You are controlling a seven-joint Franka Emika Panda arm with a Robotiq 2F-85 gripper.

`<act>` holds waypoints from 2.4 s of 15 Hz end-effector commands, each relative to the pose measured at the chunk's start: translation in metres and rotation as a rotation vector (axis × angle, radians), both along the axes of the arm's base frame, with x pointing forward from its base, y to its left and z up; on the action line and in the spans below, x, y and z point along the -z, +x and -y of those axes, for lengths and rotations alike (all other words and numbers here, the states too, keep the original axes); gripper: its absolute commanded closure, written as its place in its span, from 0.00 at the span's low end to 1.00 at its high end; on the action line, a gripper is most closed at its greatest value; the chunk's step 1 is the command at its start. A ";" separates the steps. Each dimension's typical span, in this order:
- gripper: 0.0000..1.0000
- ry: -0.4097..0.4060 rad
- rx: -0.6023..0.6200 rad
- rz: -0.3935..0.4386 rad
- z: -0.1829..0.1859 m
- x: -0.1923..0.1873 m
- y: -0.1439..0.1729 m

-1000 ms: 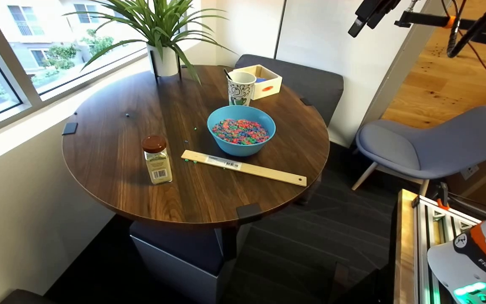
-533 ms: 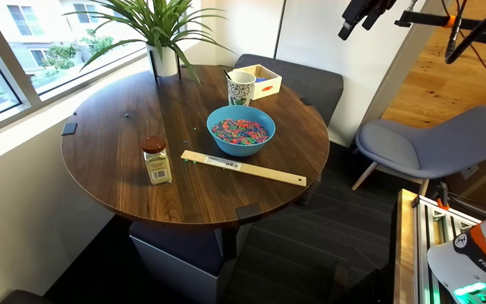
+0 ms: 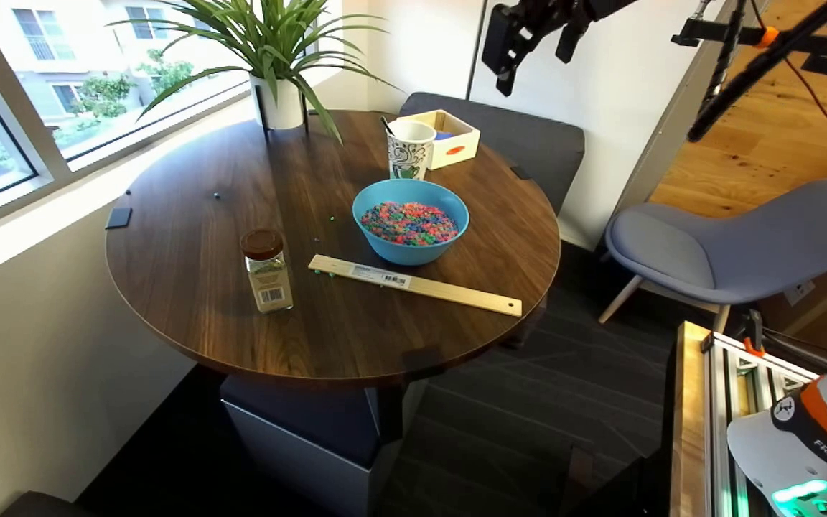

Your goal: Use the blue measuring spoon to place cereal from the blue bowl into the box.

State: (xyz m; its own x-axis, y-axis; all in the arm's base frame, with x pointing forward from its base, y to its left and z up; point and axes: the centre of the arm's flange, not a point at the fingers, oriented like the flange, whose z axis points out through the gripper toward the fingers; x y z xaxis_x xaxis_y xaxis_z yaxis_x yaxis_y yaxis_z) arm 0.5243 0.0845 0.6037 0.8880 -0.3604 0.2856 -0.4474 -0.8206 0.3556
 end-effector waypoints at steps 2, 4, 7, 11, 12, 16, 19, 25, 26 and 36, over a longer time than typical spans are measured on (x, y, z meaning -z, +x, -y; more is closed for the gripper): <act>0.00 0.026 0.025 -0.031 0.002 0.009 0.028; 0.00 0.038 0.034 -0.046 0.005 0.017 0.046; 0.00 0.042 0.035 -0.046 0.004 0.015 0.050; 0.00 0.064 0.112 0.087 -0.021 0.033 0.126; 0.00 0.060 0.104 0.121 -0.024 0.038 0.142; 0.00 -0.065 0.087 0.110 -0.016 0.052 0.206; 0.00 -0.116 0.096 0.049 0.001 0.061 0.232; 0.00 -0.041 0.016 0.015 0.009 0.083 0.207; 0.00 -0.036 0.011 0.015 0.007 0.082 0.208; 0.00 0.009 -0.008 -0.142 0.015 0.114 0.248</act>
